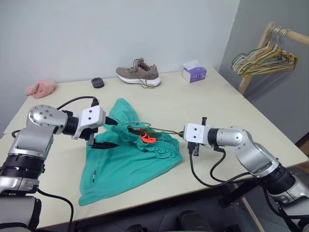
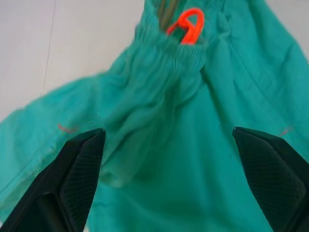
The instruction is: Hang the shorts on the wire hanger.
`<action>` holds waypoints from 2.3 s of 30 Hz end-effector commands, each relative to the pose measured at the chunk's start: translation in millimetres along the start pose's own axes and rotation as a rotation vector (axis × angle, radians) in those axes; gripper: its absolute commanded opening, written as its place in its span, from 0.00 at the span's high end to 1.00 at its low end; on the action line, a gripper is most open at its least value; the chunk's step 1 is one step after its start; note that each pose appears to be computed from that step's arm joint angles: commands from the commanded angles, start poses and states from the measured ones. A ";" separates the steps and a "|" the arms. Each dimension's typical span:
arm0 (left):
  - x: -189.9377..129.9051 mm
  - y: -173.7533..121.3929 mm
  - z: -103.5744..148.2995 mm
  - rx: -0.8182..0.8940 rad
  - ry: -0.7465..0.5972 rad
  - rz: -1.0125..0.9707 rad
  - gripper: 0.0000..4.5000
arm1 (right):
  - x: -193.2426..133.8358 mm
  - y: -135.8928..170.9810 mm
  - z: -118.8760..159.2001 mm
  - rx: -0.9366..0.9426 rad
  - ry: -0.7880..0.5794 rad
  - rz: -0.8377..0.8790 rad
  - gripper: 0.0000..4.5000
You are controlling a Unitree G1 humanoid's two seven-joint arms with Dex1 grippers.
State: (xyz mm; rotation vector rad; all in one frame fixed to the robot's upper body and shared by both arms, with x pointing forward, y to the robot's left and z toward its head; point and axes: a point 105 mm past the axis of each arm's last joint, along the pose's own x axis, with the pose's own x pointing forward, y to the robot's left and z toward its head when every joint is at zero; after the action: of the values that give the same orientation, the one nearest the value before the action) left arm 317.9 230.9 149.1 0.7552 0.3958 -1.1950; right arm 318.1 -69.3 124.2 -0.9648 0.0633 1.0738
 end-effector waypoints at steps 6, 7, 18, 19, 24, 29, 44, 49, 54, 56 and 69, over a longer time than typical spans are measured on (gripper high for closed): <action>4.6 5.7 4.9 0.020 -0.038 0.030 0.01 | -8.3 -8.6 23.0 -0.074 -0.099 -0.038 1.00; 5.7 4.8 4.4 0.016 -0.040 0.024 0.05 | -8.3 -8.4 24.2 -0.078 -0.106 -0.038 1.00; 14.8 -1.5 7.3 -0.012 -0.077 -0.008 0.73 | -8.9 -2.8 30.3 -0.112 -0.148 -0.011 1.00; 15.1 -1.7 7.9 -0.014 -0.079 -0.010 0.80 | -8.8 -2.0 30.5 -0.115 -0.151 -0.006 1.00; 15.1 -3.1 8.3 -0.032 -0.084 -0.022 1.00 | -9.2 1.8 28.3 -0.136 -0.152 0.029 1.00; 14.8 -3.8 8.8 -0.048 -0.086 -0.026 1.00 | -18.9 -3.0 13.6 -0.129 -0.113 0.057 0.89; 13.4 -1.2 7.1 -0.070 -0.094 0.010 1.00 | -37.7 36.7 -24.3 0.492 -0.006 0.121 0.01; 12.8 0.7 9.6 -0.065 -0.099 0.014 1.00 | -7.1 42.4 -13.5 0.691 -0.038 0.041 0.01; 12.1 2.8 10.9 -0.064 -0.103 0.024 1.00 | 16.6 54.3 -15.0 0.788 0.000 0.047 0.01; 11.5 4.0 11.6 -0.061 -0.107 0.034 1.00 | 22.4 57.8 -15.0 0.811 0.004 0.047 0.01; -4.0 -2.6 18.1 -0.217 -0.225 0.103 1.00 | 20.9 35.2 -35.2 0.839 0.016 -0.160 0.93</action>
State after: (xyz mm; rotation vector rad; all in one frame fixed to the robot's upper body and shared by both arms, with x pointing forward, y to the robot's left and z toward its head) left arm 313.3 218.8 143.2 0.4558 0.3512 -1.1271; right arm 305.8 -63.6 54.9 -0.2035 0.4761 0.8213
